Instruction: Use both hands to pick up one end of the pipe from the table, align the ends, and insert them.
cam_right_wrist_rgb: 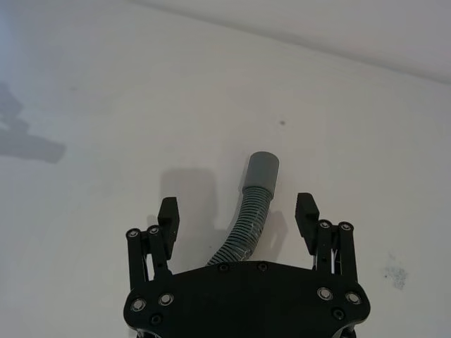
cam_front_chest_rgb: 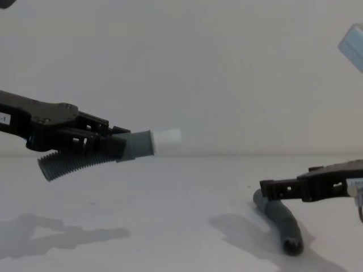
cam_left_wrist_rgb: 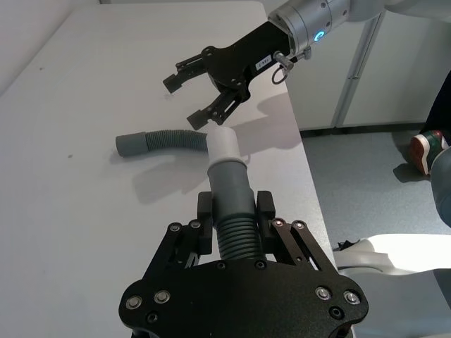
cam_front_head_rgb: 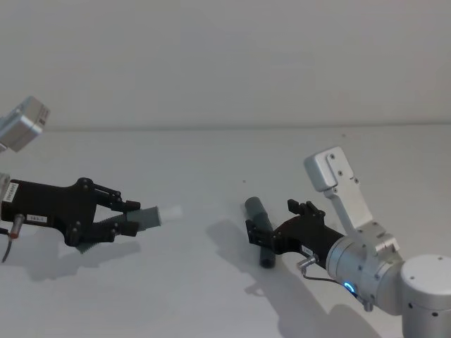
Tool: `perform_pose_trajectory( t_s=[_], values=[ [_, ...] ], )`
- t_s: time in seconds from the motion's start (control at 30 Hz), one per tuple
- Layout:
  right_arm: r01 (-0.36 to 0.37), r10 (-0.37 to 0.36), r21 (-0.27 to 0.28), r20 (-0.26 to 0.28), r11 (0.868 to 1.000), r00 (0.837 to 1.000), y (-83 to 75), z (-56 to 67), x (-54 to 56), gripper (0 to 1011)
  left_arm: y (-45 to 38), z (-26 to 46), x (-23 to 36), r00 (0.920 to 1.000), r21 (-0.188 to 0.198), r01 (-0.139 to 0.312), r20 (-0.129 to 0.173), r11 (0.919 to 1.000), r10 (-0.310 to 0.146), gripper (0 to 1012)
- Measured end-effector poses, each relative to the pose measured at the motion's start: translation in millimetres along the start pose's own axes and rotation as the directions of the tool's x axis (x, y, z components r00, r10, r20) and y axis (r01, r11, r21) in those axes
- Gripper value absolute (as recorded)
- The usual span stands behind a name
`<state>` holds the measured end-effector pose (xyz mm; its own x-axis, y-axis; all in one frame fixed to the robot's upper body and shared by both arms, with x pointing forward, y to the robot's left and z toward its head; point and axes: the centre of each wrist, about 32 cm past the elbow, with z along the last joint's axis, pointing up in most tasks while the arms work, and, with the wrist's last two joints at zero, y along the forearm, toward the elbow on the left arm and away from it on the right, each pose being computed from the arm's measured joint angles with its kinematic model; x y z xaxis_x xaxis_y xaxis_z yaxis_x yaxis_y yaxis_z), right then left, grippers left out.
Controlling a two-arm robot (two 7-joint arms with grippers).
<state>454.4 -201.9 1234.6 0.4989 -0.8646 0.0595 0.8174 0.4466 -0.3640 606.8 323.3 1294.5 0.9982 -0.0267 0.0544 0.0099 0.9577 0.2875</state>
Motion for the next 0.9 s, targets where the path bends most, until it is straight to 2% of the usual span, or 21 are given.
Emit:
perform_pose_trajectory(
  t_s=[0.37, 0.9],
  values=[
    [0.004, -0.004, -0.042, 0.005, 0.999, 1.0, 9.7, 0.5, 2.1, 1004, 0.0, 0.0, 0.0, 1.0, 0.0, 0.0, 0.0, 1.0, 0.0, 334],
    [0.03, -0.036, -0.116, -0.05, 0.993, 0.998, 22.3, 11.9, -1.6, 1004, 0.0, 0.1, 0.0, 1.0, 0.0, 0.0, 0.0, 1.0, 0.0, 334]
  ],
)
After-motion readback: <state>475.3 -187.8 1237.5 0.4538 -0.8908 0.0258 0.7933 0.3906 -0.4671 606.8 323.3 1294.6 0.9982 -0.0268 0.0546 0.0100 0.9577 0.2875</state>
